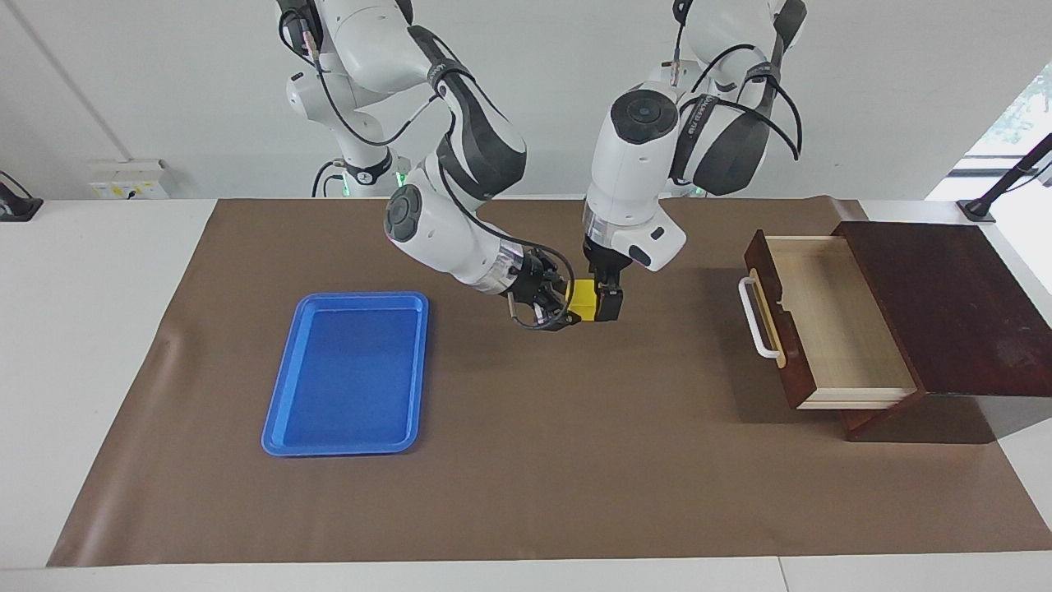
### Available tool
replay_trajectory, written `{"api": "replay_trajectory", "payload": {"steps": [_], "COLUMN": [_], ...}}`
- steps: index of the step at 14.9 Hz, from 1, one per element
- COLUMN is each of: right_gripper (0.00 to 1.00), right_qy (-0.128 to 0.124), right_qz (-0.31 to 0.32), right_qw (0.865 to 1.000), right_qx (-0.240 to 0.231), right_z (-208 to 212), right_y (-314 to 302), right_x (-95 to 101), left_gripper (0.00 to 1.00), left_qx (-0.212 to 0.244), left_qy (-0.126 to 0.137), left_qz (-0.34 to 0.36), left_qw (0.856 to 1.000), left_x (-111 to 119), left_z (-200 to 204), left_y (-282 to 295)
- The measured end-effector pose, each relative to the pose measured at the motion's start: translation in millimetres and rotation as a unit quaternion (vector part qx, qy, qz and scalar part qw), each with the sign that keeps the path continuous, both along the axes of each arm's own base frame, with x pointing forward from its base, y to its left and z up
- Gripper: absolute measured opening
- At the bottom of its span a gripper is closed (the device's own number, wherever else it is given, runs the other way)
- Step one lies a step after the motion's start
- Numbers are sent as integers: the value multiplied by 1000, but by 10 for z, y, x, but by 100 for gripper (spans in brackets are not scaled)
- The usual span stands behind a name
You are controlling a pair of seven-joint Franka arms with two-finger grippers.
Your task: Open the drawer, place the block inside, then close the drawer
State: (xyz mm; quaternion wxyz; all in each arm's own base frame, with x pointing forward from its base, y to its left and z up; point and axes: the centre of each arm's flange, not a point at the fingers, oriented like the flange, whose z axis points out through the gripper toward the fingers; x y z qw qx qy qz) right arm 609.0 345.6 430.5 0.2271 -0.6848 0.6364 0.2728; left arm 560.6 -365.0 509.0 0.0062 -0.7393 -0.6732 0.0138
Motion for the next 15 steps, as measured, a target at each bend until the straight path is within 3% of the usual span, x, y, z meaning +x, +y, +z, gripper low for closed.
{"api": "replay_trajectory", "payload": {"steps": [5,9,12,13,15], "right_gripper": [57,57,57,57,56], "right_qy": [-1,-2,0,-1,-1], "right_qz": [-1,-1,1,1,0], "right_qw": [1000,1000,1000,1000,1000], "right_qx": [0,0,0,-1,0], "right_z": [1,1,-13,-15,-13], "right_y": [-1,-1,26,28,29], "right_x": [3,5,-14,-10,-8], "left_gripper": [100,96,60,55,55], "left_qx": [8,2,-1,-1,-1], "left_qy": [13,7,-6,-6,-6], "left_qz": [-4,13,25,26,29], "left_qw": [1000,1000,1000,1000,1000], "left_x": [-65,-77,-38,-34,-30], "left_z": [-153,-138,-118,-119,-119], "left_y": [-38,-86,-79,-72,-69]}}
